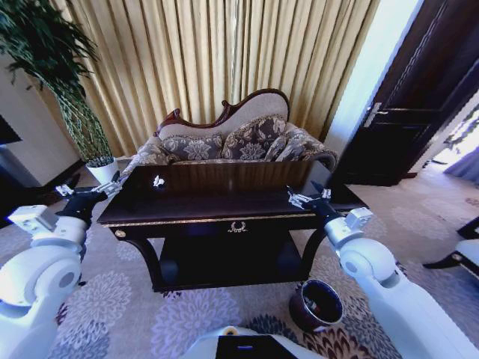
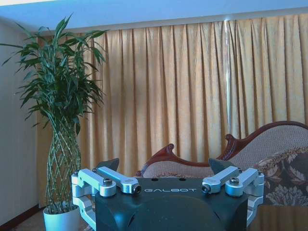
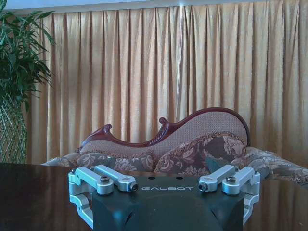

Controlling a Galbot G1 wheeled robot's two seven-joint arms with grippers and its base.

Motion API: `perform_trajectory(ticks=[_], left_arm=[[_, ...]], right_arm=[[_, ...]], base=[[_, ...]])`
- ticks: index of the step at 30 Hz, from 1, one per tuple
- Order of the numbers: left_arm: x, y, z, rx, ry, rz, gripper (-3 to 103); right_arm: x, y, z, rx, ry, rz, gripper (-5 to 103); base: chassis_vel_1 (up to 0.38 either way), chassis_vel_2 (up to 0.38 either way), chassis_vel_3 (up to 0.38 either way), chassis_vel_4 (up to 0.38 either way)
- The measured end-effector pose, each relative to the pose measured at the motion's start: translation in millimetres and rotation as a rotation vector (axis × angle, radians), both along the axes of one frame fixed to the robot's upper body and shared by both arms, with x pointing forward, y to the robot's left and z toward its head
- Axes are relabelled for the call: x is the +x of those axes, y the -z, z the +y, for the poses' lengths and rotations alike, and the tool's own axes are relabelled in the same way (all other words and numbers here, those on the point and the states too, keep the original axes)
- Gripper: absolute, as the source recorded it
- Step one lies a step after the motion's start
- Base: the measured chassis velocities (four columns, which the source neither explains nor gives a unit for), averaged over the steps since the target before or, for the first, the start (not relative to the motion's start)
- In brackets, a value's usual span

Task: Move to the front of the table and place the trash on the table into the trash bin.

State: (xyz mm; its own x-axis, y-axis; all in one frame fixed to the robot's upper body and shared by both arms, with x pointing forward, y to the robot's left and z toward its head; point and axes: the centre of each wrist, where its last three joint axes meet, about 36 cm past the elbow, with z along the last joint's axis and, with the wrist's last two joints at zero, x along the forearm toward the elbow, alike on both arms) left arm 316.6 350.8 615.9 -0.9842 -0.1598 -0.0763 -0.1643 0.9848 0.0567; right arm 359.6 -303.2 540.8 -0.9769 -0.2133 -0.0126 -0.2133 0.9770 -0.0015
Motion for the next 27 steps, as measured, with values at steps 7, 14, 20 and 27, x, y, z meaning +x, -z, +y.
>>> perform_trajectory(ticks=[7,14,20,27], left_arm=[[-0.6,1.8,0.1,-0.005,-0.003,0.004,100],[-0.5,2.9,0.8,-0.006,-0.006,0.007,100],[1.7,5.5,5.6,-0.02,-0.019,0.018,100],[12.9,3.7,19.9,-0.08,-0.034,0.058,100]], right_arm=[[-0.1,-0.1,1.1,0.0,-0.004,0.0,100],[-0.9,-0.1,2.8,0.003,-0.01,0.001,100],[-3.0,0.2,7.7,0.013,-0.003,0.001,100],[-3.3,2.3,8.5,0.013,0.01,0.003,100]], base=[[-0.072,0.066,0.077,-0.067],[-0.084,0.06,0.068,-0.071],[-0.05,0.058,0.064,-0.072],[0.0,0.0,0.0,0.0]])
